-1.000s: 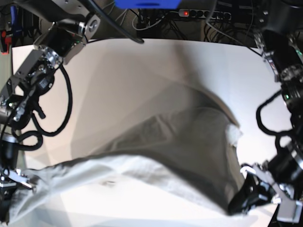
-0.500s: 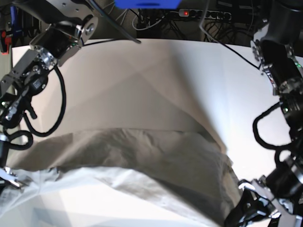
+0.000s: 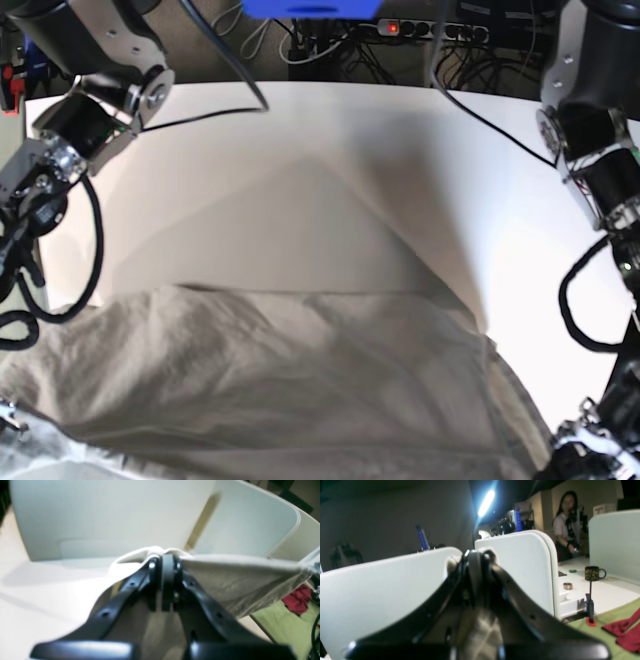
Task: Layout the t-shirt on the table in an organized manner, then fold the t-shirt properly
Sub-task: 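Lift the shirt with both grippers and stretch it between them, then lower the stretched shirt onto the table with both grippers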
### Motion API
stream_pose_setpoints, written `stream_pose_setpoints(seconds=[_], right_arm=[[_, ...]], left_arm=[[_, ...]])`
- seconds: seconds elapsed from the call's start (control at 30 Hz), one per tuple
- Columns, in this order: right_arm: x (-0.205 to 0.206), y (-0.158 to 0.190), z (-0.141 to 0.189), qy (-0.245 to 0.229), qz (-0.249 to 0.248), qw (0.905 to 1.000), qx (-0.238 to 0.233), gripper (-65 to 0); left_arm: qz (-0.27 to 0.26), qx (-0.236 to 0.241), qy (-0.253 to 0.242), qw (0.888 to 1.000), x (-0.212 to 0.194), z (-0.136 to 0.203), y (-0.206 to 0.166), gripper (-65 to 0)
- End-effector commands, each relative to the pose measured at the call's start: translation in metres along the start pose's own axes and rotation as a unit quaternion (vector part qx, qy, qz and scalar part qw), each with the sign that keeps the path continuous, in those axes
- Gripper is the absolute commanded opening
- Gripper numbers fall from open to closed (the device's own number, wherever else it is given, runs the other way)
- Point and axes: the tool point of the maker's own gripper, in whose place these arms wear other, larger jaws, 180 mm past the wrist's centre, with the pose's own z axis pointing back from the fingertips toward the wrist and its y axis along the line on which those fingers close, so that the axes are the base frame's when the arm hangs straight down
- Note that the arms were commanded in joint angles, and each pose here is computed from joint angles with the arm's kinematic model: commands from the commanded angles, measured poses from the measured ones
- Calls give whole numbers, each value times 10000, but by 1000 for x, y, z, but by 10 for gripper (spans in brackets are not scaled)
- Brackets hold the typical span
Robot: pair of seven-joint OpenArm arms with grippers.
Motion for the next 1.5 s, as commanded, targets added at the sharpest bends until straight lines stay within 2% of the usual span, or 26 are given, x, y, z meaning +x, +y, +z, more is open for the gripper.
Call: stream_pose_setpoints(seconds=[0.0, 0.17, 0.33, 0.47, 0.6, 0.87, 1.03, 1.17, 1.37, 1.47], right_arm=[[22, 3, -5, -371, 41, 9992, 106, -650], [33, 15, -10, -526, 32, 9983, 258, -650], [22, 36, -20, -390, -64, 9979, 511, -650], [-4, 40, -40, 4, -237, 9983, 537, -650], [-38, 36, -62, 447, -447, 9970, 445, -650], [-84, 21, -106, 1116, -719, 9909, 235, -650], [-126, 15, -122, 1717, -954, 9805, 102, -650], [-155, 9, -123, 2126, -1055, 9714, 4, -650], [-203, 44, -111, 2825, -794, 9552, 395, -650], [-233, 60, -95, 3259, -581, 9417, 602, -650]], left_arm=[[-175, -49, -331, 9993, 26, 5, -5, -650], [-146, -25, -377, 9992, 28, 6, -2, -650], [-48, 59, -288, 9996, 13, -9, -5, -650], [205, 96, 28, 9997, -7, -39, 1, -650], [564, 326, 105, 9978, -23, -64, 23, -650], [923, 817, 139, 9923, -22, -93, 65, -650], [1111, 1398, 303, 9835, -53, -104, 105, -650], [1338, 1578, 391, 9776, -71, -109, 120, -650], [1310, 1911, 635, 9707, -99, -112, 137, -645], [1418, 2034, 736, 9660, -118, -112, 145, -567]])
